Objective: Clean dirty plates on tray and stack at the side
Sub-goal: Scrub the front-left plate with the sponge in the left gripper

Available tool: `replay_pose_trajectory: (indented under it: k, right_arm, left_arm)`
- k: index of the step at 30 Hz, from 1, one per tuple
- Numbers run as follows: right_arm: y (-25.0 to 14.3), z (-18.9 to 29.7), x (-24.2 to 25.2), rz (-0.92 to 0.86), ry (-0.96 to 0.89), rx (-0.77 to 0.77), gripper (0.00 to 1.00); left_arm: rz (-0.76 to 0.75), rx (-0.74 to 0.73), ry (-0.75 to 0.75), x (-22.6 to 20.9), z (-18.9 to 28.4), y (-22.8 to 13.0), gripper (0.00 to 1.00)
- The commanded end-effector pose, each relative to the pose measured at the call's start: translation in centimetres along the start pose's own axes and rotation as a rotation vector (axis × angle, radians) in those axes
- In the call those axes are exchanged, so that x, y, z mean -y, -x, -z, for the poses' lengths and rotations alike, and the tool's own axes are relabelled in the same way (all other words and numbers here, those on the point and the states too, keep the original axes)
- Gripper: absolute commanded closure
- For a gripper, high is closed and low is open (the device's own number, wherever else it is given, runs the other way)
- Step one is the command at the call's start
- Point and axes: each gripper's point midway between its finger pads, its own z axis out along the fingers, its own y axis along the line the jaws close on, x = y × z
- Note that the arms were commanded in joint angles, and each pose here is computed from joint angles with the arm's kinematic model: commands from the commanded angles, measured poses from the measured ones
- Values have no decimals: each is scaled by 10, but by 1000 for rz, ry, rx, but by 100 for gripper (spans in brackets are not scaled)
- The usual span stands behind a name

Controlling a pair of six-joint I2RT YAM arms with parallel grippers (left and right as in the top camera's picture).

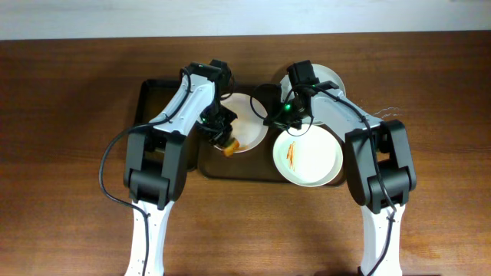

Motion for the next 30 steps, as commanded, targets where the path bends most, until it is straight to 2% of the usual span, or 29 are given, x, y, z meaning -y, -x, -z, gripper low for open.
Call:
replay_pose_trajectory:
  k: [1, 3, 6, 10, 13, 16, 20, 22, 23, 25, 27, 29, 30]
  right_arm:
    - [-9, -8, -5, -5, 28, -32, 96]
    - [-9, -8, -5, -5, 28, -32, 96]
    - [-9, -8, -5, -5, 28, -32, 96]
    - [-9, -8, -5, -4, 28, -32, 95]
    - [-9, -8, -5, -4, 28, -31, 95]
    - [-9, -8, -5, -4, 28, -32, 95]
    - [-8, -8, -5, -4, 28, -31, 95]
    - [-8, -8, -5, -4, 28, -31, 95]
    - [-8, -8, -5, -4, 28, -31, 95]
    - [-9, -8, -5, -4, 28, -32, 95]
    - [-9, -8, -5, -5, 28, -32, 95]
    - [-9, -8, -5, -5, 28, -32, 95]
    - [-9, -8, -5, -4, 28, -32, 95]
  left_arm:
    - [117, -63, 105, -22, -13, -11, 100]
    - [114, -18, 74, -14, -15, -1, 100]
    - [165, 244, -14, 9, -10, 50, 100]
    - [123, 328, -122, 37, -3, 68, 100]
    - [-19, 375, -188, 58, 4, 77, 100]
    - [-268, 438, -215, 79, 9, 77, 100]
    - [-536, 465, -175, 92, 5, 55, 100]
    - [-728, 468, -141, 102, -2, 28, 100]
    - [-758, 455, -137, 103, -5, 18, 100]
    - [-780, 405, -142, 102, -11, 2, 100]
    - [-760, 405, -140, 99, -9, 10, 100]
    - [-670, 371, -137, 86, -8, 24, 100]
    - [-623, 298, -124, 72, -11, 24, 100]
